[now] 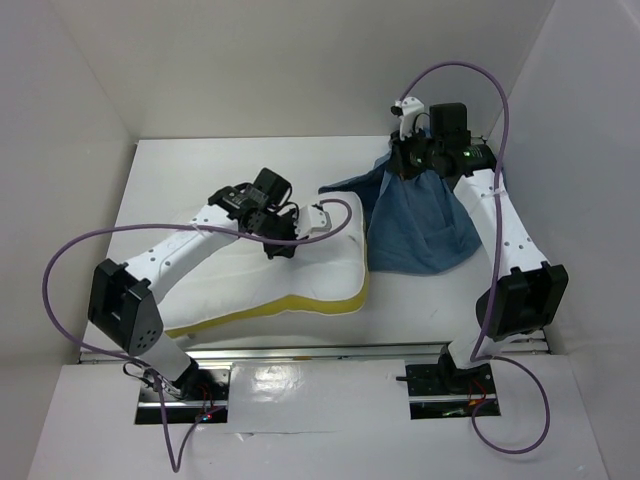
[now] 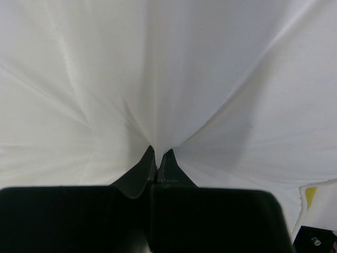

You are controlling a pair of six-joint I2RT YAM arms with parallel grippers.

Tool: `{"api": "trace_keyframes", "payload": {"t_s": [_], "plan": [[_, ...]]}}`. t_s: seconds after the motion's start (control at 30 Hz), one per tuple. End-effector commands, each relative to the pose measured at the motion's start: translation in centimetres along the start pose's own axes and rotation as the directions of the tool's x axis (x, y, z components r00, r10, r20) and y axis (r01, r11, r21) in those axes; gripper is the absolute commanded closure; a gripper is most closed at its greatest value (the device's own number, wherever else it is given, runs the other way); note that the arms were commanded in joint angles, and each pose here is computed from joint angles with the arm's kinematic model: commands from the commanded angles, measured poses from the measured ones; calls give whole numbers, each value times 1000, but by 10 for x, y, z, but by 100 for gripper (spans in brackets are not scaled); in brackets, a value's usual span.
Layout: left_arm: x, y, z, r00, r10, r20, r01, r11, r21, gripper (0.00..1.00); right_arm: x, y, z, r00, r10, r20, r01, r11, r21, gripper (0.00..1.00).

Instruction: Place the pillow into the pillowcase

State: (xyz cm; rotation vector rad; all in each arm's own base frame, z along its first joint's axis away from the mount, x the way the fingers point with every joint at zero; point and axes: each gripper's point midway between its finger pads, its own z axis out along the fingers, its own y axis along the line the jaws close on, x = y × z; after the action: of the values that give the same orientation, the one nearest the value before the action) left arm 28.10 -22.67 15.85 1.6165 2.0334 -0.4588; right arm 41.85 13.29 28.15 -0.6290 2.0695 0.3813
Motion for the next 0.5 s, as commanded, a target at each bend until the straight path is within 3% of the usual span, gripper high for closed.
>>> {"api": "trace_keyframes", "payload": {"t_s": [0.0,0.3,0.47], "plan": [[-40,-10,-1,994,42,101,-46,998,37,100,-21,10,-16,996,-14,83,16,999,-35,100],[-79,-10,21,986,75,151,-85,994,65,100,6,41,-27,1000,-3,26,8,984,-176,100],[-96,1,28,982,85,170,-93,995,40,100,44,58,-31,998,-10,-61,-6,967,-256,100]]}}
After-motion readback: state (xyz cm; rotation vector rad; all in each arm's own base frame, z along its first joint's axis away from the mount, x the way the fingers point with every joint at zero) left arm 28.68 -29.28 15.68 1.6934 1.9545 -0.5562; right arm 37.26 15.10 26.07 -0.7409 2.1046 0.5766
